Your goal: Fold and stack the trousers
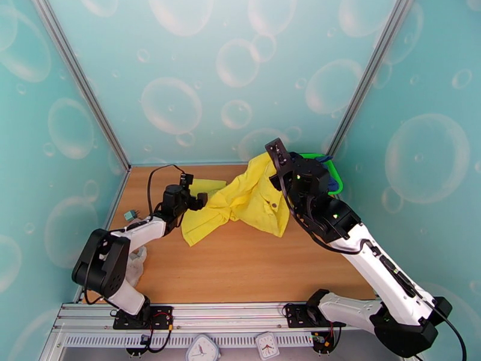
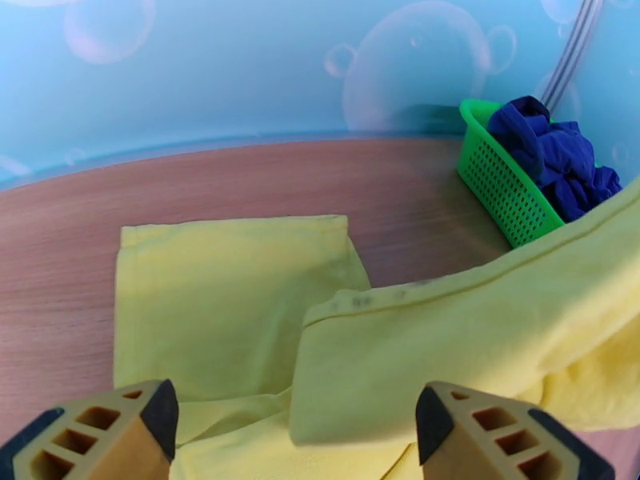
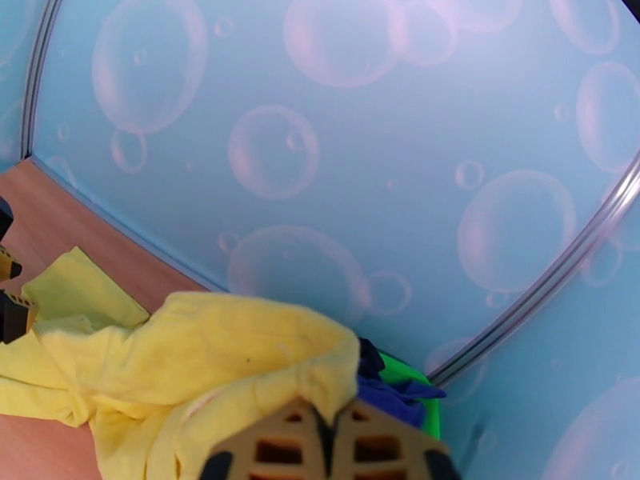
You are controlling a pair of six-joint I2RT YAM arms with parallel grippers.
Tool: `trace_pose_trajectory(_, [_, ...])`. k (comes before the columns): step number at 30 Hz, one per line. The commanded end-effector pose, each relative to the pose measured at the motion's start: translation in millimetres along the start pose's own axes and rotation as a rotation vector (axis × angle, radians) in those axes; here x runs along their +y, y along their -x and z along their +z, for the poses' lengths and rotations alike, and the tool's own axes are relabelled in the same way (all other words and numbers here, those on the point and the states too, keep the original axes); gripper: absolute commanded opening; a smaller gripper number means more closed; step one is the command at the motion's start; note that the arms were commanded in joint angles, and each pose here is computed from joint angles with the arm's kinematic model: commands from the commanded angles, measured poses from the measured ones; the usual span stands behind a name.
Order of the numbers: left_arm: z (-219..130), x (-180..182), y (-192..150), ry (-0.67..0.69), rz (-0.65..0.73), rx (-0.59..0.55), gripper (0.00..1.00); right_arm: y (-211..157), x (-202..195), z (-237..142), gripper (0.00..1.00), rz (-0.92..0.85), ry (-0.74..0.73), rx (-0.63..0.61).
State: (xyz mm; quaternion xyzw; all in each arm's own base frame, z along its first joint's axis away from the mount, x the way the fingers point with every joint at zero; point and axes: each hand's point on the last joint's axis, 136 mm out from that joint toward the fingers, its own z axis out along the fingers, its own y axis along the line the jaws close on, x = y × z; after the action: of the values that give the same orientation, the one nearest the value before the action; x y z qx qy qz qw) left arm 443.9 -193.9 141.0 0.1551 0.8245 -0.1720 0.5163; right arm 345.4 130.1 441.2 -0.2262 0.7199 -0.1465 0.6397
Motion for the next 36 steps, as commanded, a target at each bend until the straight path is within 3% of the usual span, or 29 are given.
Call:
trace_pose_trajectory(1, [6.5,-33.6,20.4,-0.189,0.098,-0.084,0.83,16.6,-10.0,-0.9,0.00,0.081,-0.012,-0.060])
trace_pose_trajectory(5, [-23.6,-43.4,15.5,-0.229,0.120,-0.177,0.82,16.8,-14.9,0.3,0.00,0.095,-0.026,-0.057])
trace_pose_trajectory(9, [-55.1,-75.9,17.5,-0.361,0.195,-0.248,0.82,14.8,-15.6,3.2,0.00,0.102,-0.030,-0.052])
trace_pose_trajectory(14, [-21.9,-84.3,7.2,-0.353,0.297,-0.155,0.83,16.7,-18.2,1.4,0.00,0.106,-0.034,-0.055])
trace_pose_trajectory(18, [5.3,-84.3,3.3,-0.364,0.326,-0.152,0.83,20.5,-21.1,-3.8,0.00,0.121,-0.027,-0.077])
trace_pose_trajectory(22, [32.9,-76.6,12.8,-0.291,0.328,-0.163,0.81,22.7,-14.6,-3.7,0.00,0.132,0.010,-0.088])
trace_pose_trajectory(24, [35.3,-85.1,13.3,-0.323,0.348,-0.169,0.72,23.3,-10.9,-3.1,0.00,0.130,0.030,-0.095])
trace_pose_trajectory(25, [32.0,-91.2,13.3,-0.354,0.357,-0.174,0.62,23.7,-10.2,-2.7,0.00,0.130,0.036,-0.098])
trace_pose_trajectory(28, [15.3,-95.7,23.2,-0.371,0.360,-0.226,0.08,26.2,-17.1,-0.6,0.00,0.153,0.024,-0.108])
trace_pose_trajectory(29, [8.7,-89.6,29.5,-0.332,0.359,-0.251,0.00,27.4,-20.7,-0.1,0.00,0.165,0.023,-0.113])
trace_pose_trajectory(32, [-12.2,-56.0,52.0,-0.143,0.304,-0.315,0.00,27.8,-30.3,6.6,0.00,0.194,0.011,-0.120])
trace_pose_trajectory(36, [-34.8,31.5,93.2,0.268,0.104,-0.290,0.00,16.3,-31.0,41.1,0.00,0.176,-0.022,-0.070])
